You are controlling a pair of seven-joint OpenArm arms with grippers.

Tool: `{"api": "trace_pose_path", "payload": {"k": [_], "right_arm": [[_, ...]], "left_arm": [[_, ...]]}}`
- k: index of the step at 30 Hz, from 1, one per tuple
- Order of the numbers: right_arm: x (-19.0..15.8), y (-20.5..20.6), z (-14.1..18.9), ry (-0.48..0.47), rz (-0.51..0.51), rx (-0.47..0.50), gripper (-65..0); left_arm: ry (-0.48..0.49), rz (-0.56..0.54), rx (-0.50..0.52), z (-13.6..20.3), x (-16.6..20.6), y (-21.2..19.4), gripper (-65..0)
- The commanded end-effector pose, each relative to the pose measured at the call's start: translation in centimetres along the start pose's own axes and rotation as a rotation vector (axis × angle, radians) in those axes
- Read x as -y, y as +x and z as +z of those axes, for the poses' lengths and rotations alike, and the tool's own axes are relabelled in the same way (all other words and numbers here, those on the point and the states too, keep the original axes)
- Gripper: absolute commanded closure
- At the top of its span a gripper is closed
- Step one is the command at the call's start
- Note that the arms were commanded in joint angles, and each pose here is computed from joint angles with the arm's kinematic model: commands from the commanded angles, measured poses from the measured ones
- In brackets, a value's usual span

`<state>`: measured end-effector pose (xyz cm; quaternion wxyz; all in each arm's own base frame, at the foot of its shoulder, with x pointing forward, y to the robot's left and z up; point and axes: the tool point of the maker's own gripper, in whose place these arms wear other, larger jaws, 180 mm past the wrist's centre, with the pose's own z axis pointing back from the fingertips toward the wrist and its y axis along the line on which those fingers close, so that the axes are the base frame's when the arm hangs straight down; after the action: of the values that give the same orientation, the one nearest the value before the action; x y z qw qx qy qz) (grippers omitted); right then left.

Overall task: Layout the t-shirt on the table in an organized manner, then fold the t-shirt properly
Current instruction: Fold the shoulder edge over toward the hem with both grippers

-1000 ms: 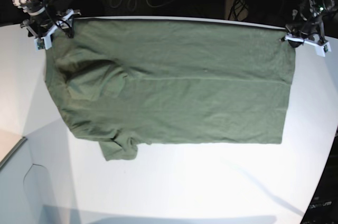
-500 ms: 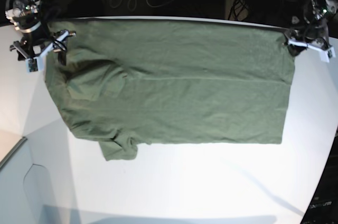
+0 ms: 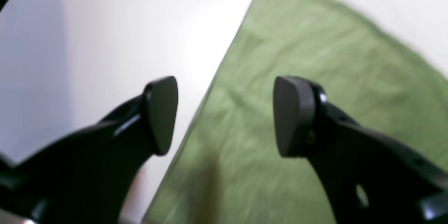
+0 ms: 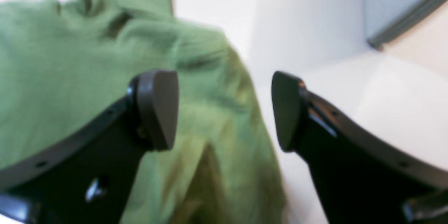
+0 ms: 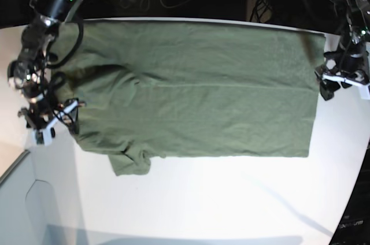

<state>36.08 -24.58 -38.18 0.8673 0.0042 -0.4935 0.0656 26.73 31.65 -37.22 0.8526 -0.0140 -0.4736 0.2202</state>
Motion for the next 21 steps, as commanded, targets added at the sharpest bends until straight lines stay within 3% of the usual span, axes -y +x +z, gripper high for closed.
{"api": "trace_pose_path", "payload": {"k": [1,7,11,14,21], "right_arm": [[0.3,1.7,-0.9,0.018,0.001,0.038,-41.9],[1.0,0.5,-5.0,0.091,-0.054,-0.058,-41.9],[1.9,-0.2,-6.3,0.105,-0.107,-0.106,-41.9],[3.8,-0.7,-6.8,0.028,-0.159,-0.091,-41.9],[2.4,-3.2,-7.3,0.054,-0.228,-0.088,-41.6]], "left_arm": [[-0.007,-0.001,0.057,-0.5,0.2,2.1,-41.5],[-0.023,0.072,0.083,-3.8,1.2,4.1,-42.3],[-0.018,0.107,0.082,-6.1,1.1,5.5,-49.0],[0.011,0.056,0.054,-8.0,1.1,5.8,-51.8],[0.062,-0.038,-0.061,-12.5,2.2,5.0,-52.0]]}}
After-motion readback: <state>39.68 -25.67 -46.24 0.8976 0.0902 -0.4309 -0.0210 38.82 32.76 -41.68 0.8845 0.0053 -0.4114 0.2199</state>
